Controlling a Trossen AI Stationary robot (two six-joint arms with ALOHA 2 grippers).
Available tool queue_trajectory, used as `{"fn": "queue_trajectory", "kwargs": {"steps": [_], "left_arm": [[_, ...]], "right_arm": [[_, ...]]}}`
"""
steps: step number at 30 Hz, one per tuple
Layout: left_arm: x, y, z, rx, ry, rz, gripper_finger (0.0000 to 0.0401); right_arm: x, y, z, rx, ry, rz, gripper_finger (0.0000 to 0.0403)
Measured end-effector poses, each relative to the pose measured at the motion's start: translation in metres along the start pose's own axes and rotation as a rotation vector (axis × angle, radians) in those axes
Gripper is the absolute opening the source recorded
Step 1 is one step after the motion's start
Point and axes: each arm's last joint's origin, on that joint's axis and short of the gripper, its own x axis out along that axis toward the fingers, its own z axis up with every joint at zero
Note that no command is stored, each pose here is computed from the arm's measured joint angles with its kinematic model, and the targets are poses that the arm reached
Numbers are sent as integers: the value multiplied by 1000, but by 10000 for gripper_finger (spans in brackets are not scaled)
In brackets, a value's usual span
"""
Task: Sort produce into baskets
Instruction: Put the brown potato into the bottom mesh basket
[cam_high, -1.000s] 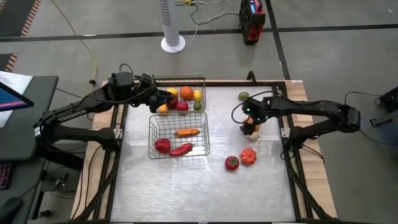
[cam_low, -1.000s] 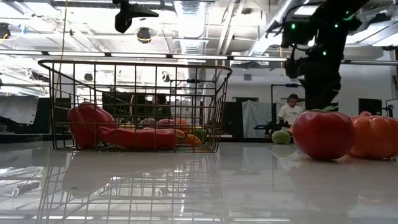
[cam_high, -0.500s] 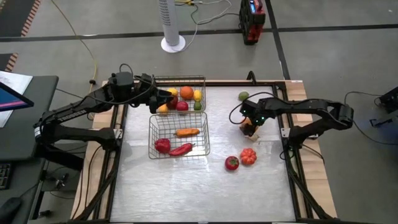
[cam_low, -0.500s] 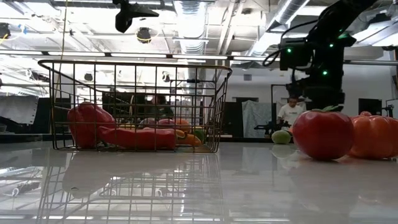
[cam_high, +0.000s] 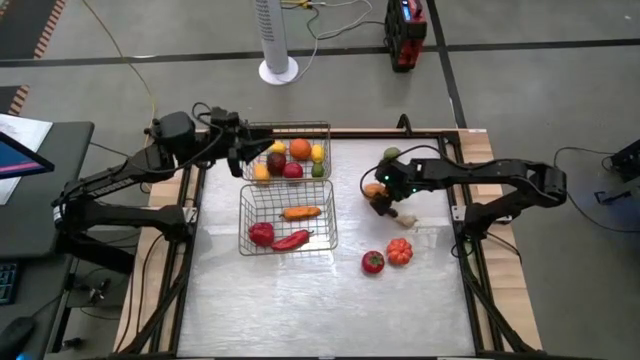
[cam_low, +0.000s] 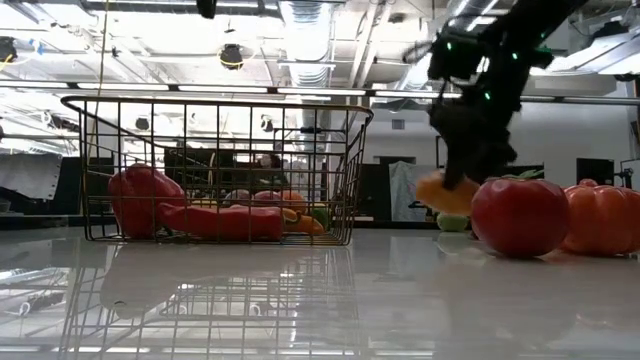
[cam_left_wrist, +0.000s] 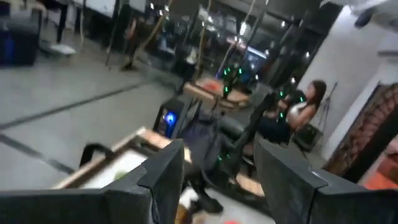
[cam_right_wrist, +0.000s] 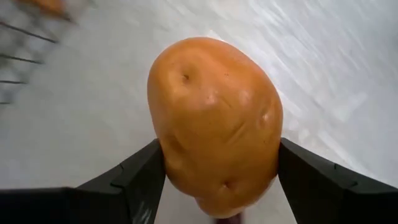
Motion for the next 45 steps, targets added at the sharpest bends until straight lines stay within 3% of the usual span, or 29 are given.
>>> {"fn": "queue_trajectory", "kwargs": {"steps": [7, 12, 18, 23, 26, 31, 38, 45], "left_arm": [[7, 9, -4, -87, -36, 192, 183], [16, 9, -1, -115, -88, 148, 183], [22, 1, -1, -117, -70, 104, 183], [19, -10, 0, -95, -17, 184, 183], [15, -14, 1, -96, 36, 238, 183], [9, -10, 4, -91, 126, 310, 183], [6, -4, 10, -46, 166, 183, 183], [4, 0, 15, 6, 140, 196, 183]], "right_arm": [[-28, 43, 28, 9, -239, 153, 302], [-49, 76, 40, -1, -422, 318, 302], [-60, 108, 39, -44, -530, 472, 302], [-60, 125, 40, -52, -605, 556, 302], [-52, 133, 45, -62, -588, 562, 302], [-40, 150, 62, -188, -519, 566, 302], [-23, 171, 88, -407, -428, 508, 311], [-4, 174, 104, -445, -229, 542, 374]]}}
